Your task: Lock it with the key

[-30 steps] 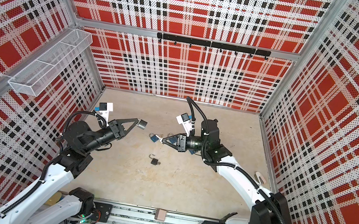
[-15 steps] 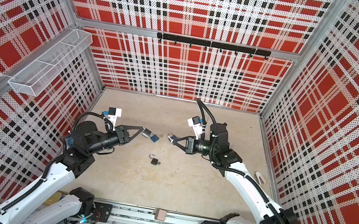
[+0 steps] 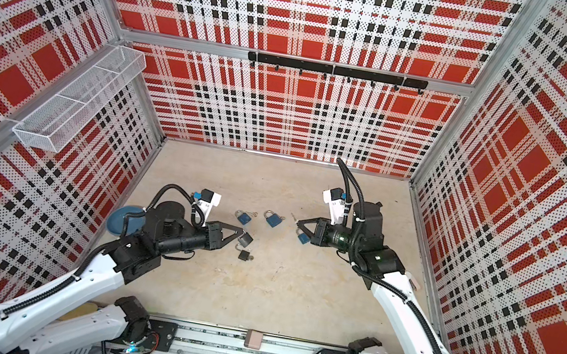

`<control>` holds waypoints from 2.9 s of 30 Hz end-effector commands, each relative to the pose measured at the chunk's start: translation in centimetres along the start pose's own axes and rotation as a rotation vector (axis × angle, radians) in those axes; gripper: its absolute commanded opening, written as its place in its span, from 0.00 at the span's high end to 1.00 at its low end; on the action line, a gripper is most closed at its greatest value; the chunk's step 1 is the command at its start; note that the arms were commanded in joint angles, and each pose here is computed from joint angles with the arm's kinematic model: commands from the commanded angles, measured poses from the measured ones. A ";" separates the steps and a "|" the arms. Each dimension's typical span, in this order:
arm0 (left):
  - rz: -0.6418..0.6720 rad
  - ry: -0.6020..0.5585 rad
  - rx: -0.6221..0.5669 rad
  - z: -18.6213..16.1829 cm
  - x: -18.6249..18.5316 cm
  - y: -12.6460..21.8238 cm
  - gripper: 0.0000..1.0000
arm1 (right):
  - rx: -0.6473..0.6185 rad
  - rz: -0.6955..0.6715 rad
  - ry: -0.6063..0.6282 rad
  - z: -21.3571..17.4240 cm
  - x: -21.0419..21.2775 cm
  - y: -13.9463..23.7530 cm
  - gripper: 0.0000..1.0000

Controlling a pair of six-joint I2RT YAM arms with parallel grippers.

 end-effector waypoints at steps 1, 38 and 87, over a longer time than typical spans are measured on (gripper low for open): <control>0.038 -0.079 -0.022 0.4 -1.2 -0.5 1.00 | -0.049 -0.047 0.019 0.0 0.1 1.3 1.00; 0.185 -0.232 0.351 -9.0 -1.4 -19.7 1.00 | -0.031 -0.364 -0.132 -5.8 -6.7 4.7 1.00; 0.442 -0.300 0.167 -5.0 0.8 -13.0 0.61 | -0.100 -0.483 -0.211 -9.2 -9.0 1.7 1.00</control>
Point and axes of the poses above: each gripper's point midway between its finger pads, its own y axis back along the fingers, its own x axis along the line the jaws close on, z = x × y, the point moved 10 cm from there along y, back along the fingers, and after that the axes turned 9 degrees about -y, right-handed, at the moved point
